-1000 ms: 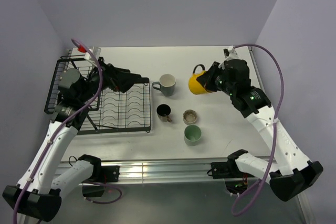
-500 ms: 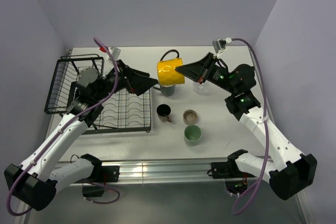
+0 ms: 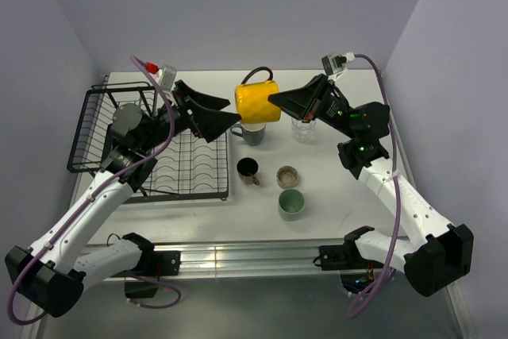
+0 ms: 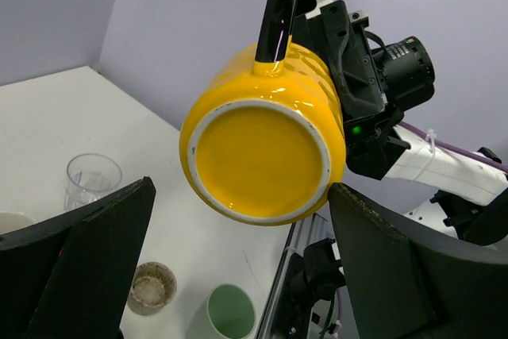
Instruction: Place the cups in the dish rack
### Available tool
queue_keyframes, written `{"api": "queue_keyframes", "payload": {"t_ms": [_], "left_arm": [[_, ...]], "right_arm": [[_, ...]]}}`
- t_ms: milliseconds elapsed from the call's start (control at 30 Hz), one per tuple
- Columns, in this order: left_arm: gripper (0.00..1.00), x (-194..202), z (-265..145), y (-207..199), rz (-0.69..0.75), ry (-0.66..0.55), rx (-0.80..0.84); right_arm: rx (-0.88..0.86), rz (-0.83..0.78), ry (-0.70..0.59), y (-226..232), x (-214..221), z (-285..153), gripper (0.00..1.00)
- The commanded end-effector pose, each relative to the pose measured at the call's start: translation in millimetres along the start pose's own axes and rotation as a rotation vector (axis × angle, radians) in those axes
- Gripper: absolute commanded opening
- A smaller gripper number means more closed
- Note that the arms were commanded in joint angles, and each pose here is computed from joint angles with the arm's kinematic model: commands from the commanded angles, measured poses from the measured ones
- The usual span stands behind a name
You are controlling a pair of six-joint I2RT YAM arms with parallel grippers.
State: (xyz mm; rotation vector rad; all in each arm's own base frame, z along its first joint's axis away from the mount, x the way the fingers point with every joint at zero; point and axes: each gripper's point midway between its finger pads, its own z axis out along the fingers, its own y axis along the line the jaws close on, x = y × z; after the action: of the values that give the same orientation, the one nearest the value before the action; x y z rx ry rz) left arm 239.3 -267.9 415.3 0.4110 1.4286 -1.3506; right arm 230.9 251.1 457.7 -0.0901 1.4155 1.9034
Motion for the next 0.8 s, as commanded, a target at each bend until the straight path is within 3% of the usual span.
{"api": "queue_keyframes", "payload": {"t_ms": [0,433,767], "left_arm": [[0.99,-18,0,-31,0.055,-0.062,0.122],[0.99,-12,-5,-53,0.091,-0.044,0.243],[0.99,-7,10,-27,0.063,-0.017,0.138]], "right_arm": [[-0.126,-0.057,0.019,36,2,0,0.00],[-0.136,-0.020,0.022,30,4,0,0.00],[-0.174,-0.006,0.037,36,8,-4,0.00]]}}
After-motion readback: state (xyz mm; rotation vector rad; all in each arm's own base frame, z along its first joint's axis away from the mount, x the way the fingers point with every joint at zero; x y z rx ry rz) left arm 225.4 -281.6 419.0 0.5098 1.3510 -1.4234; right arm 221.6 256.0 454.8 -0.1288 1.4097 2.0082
